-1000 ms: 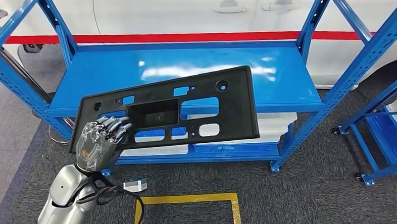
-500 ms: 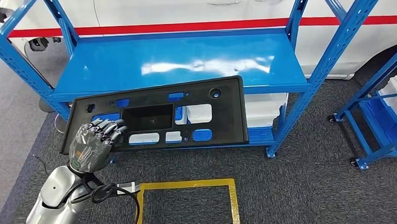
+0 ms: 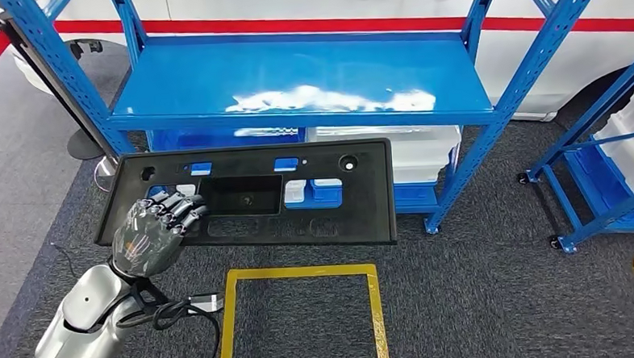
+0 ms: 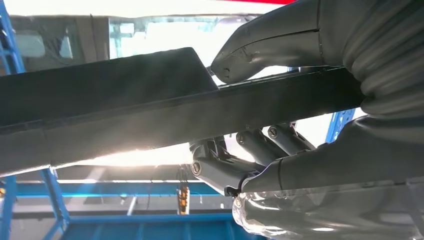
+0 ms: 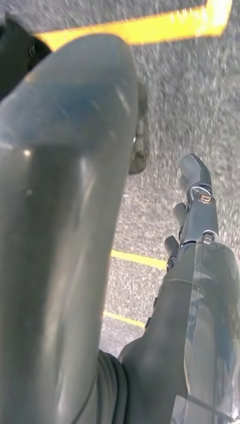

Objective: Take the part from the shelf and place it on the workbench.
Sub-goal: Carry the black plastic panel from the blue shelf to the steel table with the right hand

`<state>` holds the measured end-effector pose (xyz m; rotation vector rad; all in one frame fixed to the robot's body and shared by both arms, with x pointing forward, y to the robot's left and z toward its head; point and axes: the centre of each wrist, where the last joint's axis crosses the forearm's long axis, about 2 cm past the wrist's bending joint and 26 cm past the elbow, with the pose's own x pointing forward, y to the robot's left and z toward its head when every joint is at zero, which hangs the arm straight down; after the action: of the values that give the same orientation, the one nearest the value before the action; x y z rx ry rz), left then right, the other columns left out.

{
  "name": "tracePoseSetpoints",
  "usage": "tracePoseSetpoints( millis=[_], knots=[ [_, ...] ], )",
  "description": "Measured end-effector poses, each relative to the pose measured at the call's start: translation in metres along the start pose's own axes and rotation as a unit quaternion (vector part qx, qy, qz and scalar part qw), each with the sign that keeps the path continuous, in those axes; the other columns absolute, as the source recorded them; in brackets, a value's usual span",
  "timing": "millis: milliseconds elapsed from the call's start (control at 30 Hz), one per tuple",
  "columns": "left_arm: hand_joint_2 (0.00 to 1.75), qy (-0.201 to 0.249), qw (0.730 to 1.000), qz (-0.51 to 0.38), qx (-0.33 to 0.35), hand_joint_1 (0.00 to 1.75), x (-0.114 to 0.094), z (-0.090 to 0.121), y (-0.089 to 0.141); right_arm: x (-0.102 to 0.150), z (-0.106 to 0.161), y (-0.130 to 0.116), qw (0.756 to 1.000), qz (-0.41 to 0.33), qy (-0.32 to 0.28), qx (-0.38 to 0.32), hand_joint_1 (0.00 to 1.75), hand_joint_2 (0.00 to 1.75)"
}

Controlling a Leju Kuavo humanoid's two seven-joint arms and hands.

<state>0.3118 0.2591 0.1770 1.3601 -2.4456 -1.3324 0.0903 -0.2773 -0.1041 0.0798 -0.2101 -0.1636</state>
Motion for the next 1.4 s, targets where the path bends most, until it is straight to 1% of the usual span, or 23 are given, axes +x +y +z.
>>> tracePoseSetpoints(
  millis=[167, 500, 833, 1400],
  knots=[
    [1.75, -0.004, 1.0, -0.012, -0.011, 1.75, -0.0005, 0.0014, 0.0, 0.0037, 0.0, -0.0012, 1.0, -0.001, -0.004, -0.002, 0.0, 0.0],
    [1.75, -0.015, 0.999, -0.037, -0.037, 1.75, -0.0033, 0.0067, -0.0009, 0.0033, 0.0, 0.0009, 1.0, -0.004, -0.004, 0.0, 0.0, 0.0],
    [1.75, -0.019, 0.998, -0.039, -0.037, 1.75, -0.0056, 0.003, -0.0019, -0.0009, 0.0, 0.0013, 1.0, -0.008, -0.001, 0.003, 0.0, 0.0],
    [1.75, -0.026, 0.998, -0.035, -0.046, 1.75, -0.0047, 0.0057, -0.0042, -0.0033, 0.0001, 0.0013, 0.999, -0.036, -0.008, 0.025, 0.0, 0.0]
  ],
)
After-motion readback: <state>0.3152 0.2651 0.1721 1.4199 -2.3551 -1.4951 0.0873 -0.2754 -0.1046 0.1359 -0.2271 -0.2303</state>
